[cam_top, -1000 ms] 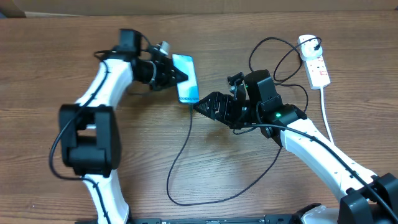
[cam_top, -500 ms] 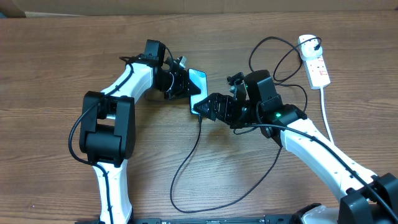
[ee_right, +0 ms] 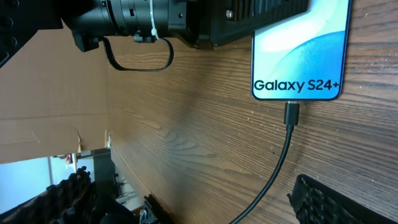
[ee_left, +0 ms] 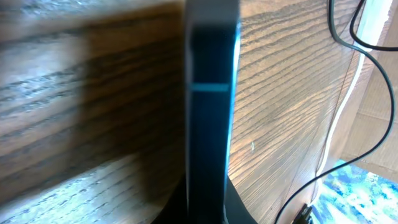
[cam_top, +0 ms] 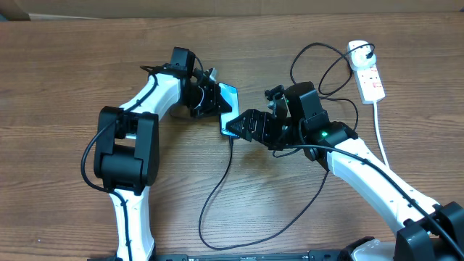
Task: Plug charger to phone and switch on socket
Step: 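Lower the phone flat onto the table with the left gripper and release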
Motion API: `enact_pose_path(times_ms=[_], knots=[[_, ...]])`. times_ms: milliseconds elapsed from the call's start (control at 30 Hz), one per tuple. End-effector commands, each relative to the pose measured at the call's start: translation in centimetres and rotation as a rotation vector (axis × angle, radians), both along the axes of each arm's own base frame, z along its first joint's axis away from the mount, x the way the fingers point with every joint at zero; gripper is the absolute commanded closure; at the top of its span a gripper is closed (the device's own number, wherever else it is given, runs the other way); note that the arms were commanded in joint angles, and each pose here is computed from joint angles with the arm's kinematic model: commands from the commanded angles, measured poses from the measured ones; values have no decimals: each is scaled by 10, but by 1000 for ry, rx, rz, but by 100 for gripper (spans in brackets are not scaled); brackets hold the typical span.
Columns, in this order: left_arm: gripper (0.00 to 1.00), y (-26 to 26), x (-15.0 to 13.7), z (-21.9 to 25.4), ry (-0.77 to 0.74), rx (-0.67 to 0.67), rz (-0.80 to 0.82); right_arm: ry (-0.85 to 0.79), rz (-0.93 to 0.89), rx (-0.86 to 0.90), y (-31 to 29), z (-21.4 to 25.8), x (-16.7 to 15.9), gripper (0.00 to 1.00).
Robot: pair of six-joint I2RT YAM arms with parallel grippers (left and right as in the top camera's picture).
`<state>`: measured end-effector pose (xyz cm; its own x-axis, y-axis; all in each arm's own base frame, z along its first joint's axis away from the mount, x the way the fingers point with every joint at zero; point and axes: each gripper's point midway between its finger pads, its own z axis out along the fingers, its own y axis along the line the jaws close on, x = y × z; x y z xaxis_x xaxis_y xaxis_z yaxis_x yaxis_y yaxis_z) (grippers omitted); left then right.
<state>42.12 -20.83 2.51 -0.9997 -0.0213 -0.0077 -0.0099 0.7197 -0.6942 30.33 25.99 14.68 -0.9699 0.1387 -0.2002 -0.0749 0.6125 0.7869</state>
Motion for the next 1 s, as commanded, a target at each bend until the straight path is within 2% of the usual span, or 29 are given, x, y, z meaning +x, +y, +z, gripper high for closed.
enact_pose_path(times_ms=[0, 100, 333, 433, 567, 733, 967], knots=[[94, -2, 2, 0, -15, 27, -3, -37, 6, 2, 0, 8, 3, 1], [87, 3, 3, -4, -19, 60, 5, -37, 6, 2, 0, 8, 3, 1], [83, 7, 2, -8, -18, 92, 8, -37, 6, 2, 0, 8, 3, 1], [72, 10, 2, -10, -17, 110, 12, -37, 6, 2, 0, 8, 3, 0], [61, 17, 0, -15, -4, 159, 17, -39, -8, -14, -2, 6, 5, 0], [59, 29, -6, -23, 19, 236, 26, -33, -54, -73, -12, -4, 9, 0], [58, 34, -8, -23, 2, 262, -6, -32, -81, -119, -19, -10, 11, 0]])
